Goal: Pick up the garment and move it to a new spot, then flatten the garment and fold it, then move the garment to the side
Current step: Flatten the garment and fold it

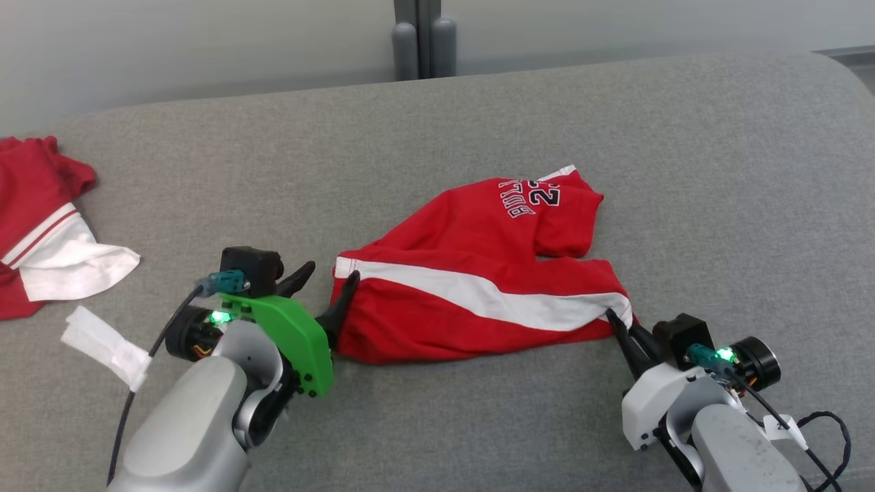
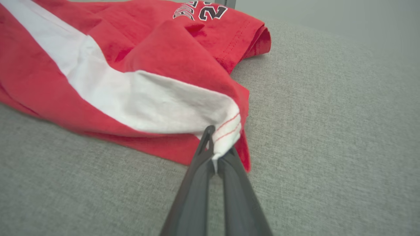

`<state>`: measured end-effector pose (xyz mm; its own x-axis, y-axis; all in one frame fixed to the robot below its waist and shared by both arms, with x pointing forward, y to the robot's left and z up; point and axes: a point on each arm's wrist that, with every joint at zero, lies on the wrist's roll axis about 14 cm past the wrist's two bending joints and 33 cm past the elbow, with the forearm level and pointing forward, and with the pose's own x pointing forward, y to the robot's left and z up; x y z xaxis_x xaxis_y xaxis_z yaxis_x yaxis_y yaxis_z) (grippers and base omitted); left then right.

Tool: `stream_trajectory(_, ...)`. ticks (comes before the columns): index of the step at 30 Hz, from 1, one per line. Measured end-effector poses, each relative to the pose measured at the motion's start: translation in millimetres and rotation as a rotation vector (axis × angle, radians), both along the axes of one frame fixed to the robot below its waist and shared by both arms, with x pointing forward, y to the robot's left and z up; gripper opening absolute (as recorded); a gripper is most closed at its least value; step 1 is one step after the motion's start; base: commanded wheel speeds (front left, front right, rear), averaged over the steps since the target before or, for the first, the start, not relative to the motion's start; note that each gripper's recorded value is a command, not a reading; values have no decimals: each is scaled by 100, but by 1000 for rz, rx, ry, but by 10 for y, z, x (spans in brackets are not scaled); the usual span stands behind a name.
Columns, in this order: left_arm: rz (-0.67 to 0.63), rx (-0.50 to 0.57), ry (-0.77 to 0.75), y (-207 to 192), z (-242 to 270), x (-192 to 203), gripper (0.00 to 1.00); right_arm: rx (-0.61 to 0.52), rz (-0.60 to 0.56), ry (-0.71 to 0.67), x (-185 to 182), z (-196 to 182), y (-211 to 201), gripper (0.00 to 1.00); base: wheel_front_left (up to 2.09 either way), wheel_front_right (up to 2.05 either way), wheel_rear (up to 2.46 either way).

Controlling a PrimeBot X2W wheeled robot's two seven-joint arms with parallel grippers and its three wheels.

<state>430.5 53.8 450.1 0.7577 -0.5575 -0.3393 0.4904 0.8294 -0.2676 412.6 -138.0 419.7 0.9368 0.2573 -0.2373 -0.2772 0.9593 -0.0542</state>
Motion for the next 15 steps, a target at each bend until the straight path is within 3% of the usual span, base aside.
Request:
stream_trajectory(12,-63,-38,195,-212,-259,50,100,4,-38,32,17,-123,-124,0,0,0,0)
stream_trajectory(14,-68,-52,200,-244,-247,67,75,6,-43,29,28,-117,-136,0,0,0,0)
stream_trajectory(15,-73,-52,203,-261,-254,63,48,6,-46,28,35,-113,-145,0,0,0,0)
